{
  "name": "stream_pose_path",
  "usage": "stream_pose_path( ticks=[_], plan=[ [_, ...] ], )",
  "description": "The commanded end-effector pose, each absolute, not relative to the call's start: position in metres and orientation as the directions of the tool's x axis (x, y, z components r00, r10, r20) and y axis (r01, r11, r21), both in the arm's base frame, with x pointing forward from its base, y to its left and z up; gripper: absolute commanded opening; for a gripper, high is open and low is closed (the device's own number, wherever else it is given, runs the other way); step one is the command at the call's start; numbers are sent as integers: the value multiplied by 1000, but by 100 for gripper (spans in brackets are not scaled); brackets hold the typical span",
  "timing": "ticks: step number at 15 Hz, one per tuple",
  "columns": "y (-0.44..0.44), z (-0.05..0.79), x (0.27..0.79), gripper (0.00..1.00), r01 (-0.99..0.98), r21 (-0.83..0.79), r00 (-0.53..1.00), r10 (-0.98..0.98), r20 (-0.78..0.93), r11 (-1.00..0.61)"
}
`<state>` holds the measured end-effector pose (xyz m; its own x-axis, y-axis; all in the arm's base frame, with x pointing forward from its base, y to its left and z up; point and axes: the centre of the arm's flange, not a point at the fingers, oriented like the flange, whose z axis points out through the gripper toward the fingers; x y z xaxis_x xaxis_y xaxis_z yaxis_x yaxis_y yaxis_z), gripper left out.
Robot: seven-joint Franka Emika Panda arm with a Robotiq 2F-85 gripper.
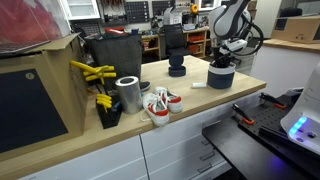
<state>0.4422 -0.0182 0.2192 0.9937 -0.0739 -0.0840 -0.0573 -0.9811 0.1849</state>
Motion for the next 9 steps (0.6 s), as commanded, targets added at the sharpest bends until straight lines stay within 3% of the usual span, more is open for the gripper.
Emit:
stream_pose_path(
  ticks=[1, 9],
  plan=[
    [-14, 213, 435, 3, -56, 148, 995, -66, -68, -987],
    [-17, 248, 444, 0, -29, 95, 996, -37, -75, -995]
  ],
)
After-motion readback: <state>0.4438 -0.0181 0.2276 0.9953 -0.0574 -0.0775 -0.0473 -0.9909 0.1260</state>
